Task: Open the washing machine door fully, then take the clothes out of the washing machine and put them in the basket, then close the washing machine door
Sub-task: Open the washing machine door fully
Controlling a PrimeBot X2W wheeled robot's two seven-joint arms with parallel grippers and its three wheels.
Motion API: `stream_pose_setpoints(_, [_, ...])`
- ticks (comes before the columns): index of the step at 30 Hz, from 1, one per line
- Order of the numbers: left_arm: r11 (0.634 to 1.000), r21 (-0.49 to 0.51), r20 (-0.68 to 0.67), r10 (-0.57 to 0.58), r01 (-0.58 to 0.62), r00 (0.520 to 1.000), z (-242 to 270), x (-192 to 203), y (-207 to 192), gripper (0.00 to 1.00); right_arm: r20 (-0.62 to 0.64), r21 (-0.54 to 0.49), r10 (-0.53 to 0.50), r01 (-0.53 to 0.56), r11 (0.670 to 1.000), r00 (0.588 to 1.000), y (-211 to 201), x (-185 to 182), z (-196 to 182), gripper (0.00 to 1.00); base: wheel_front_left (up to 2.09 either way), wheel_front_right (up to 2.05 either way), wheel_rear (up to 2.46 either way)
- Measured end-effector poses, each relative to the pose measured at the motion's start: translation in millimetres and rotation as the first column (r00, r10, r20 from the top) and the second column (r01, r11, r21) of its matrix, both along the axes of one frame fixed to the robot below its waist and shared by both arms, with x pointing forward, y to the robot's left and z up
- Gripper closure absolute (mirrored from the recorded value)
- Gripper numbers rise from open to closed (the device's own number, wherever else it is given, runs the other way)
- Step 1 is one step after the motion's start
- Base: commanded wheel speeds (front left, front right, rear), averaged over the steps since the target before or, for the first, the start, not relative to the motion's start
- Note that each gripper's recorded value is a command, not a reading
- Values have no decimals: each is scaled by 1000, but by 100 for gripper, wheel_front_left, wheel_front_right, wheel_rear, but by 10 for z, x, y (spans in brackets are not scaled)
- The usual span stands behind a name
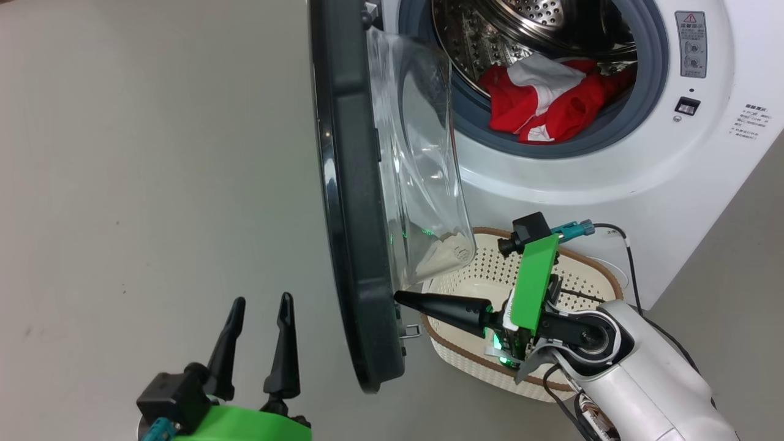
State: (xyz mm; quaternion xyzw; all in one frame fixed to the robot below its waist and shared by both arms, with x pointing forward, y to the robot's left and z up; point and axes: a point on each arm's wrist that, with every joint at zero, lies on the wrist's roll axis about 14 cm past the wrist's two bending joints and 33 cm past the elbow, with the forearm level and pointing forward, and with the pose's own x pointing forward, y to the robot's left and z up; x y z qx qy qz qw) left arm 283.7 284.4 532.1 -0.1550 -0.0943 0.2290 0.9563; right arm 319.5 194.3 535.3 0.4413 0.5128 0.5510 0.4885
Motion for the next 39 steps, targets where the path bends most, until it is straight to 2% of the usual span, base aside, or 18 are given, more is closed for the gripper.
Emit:
stream_pose_setpoints(5, [1000,-2,-5,-1,1,1000,-18,1,-5,0,37,-16,-45,46,999,998,5,66,-27,100,0,0,0])
stream_pose_setpoints(11, [1000,-4,-11,-5,5,1000,-40,5,-12,0,195,-69,-161,177,982,968,-42,282,-119,98,0,0,0])
stream_pose_setpoints(12, [1000,-5,-12,-4,4,1000,-44,4,-11,0,230,-74,-182,204,976,956,-62,331,-128,83,0,0,0])
stream_pose_setpoints(13, [1000,-9,-11,-4,3,1000,-45,4,-8,0,279,-83,-203,234,969,939,-84,382,-149,57,0,0,0])
stream_pose_setpoints(14, [1000,-14,-10,-3,3,1000,-49,3,-6,0,317,-88,-224,264,961,922,-104,428,-169,55,0,0,0])
stream_pose_setpoints(17, [1000,-13,-9,-1,1,1000,-46,-2,3,0,397,-77,-301,359,930,867,-165,577,-181,55,0,0,0])
stream_pose_setpoints(20, [1000,6,-13,-3,3,1000,-39,-5,-2,0,506,-50,-364,448,892,782,-238,719,-171,51,0,0,0])
stream_pose_setpoints(21, [1000,7,-14,-4,4,1000,-41,-6,-5,0,552,-41,-380,479,877,742,-276,772,-180,29,0,0,0])
stream_pose_setpoints(22, [1000,6,-16,-4,4,1000,-48,-8,-5,0,602,-30,-389,507,861,697,-321,824,-191,0,0,0,0])
stream_pose_setpoints(26, [1000,8,-16,-10,10,1000,-51,4,-15,0,745,21,-406,590,807,529,-477,983,-234,0,0,0,0])
stream_pose_setpoints(32, [999,32,2,-16,16,1000,29,34,-22,0,878,98,-372,648,755,301,-662,1099,-299,0,0,0,0])
stream_pose_setpoints(39, [998,61,33,-18,16,999,155,49,-19,0,940,148,-321,707,692,117,-922,1231,-292,0,0,0,0])
